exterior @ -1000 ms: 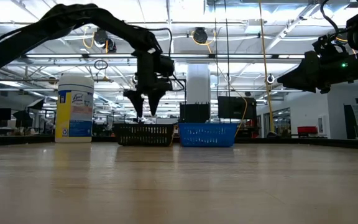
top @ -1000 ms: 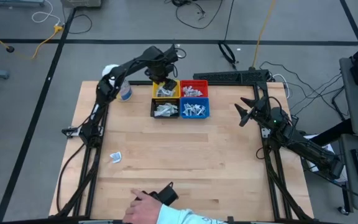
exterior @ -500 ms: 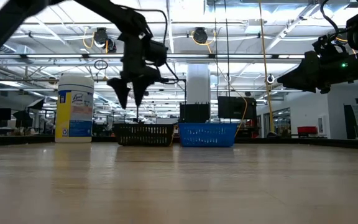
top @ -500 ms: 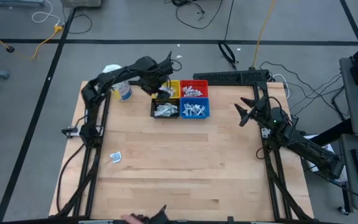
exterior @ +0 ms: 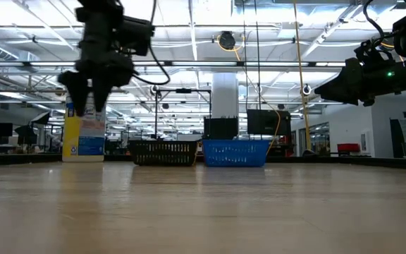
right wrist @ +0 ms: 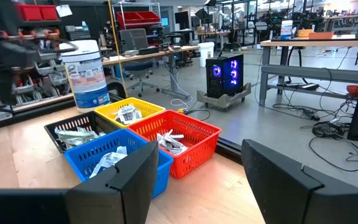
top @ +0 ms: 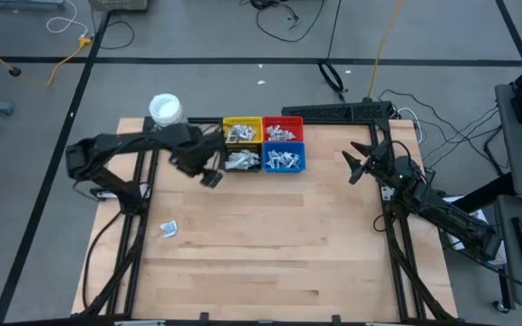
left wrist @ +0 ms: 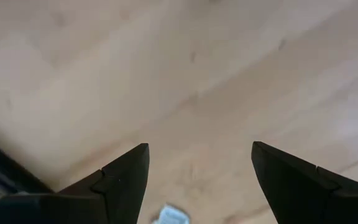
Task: Pick & Place First Aid Supplies
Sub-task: Put the gray towelette pack into the yellow basket
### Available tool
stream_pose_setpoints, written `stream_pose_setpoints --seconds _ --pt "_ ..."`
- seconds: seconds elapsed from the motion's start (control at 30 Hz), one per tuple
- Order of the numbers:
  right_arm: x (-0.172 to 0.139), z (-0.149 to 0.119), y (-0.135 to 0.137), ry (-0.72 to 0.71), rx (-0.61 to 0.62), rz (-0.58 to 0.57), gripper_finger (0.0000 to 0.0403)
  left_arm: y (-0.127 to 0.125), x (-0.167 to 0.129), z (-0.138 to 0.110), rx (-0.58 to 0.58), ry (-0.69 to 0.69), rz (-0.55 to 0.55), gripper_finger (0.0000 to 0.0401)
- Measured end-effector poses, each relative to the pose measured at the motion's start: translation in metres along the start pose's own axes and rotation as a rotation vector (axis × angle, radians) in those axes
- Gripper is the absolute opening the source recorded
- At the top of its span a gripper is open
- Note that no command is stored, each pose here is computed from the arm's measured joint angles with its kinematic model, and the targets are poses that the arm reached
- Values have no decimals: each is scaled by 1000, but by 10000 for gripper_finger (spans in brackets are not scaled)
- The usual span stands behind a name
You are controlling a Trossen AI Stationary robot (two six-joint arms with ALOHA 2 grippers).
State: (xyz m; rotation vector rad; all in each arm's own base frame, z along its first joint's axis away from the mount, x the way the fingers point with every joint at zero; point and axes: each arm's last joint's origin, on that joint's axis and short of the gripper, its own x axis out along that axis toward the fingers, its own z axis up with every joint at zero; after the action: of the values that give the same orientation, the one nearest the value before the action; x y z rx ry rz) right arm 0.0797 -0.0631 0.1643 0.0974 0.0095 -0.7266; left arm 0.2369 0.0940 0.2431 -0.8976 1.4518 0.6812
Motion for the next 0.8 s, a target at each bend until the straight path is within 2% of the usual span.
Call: stream_pose_setpoints --seconds 0.23,0.5,0.73,0.8 --pt "0 0 0 0 0 0 228 2 16 -55 -55 45 21 283" --pt "0 0 0 0 0 0 228 -1 31 -97 -66 94 42 283" --pt "0 0 0 0 0 0 228 -7 40 -123 -2 114 77 283" --pt "0 0 0 0 0 0 228 -8 44 -127 74 126 76 283"
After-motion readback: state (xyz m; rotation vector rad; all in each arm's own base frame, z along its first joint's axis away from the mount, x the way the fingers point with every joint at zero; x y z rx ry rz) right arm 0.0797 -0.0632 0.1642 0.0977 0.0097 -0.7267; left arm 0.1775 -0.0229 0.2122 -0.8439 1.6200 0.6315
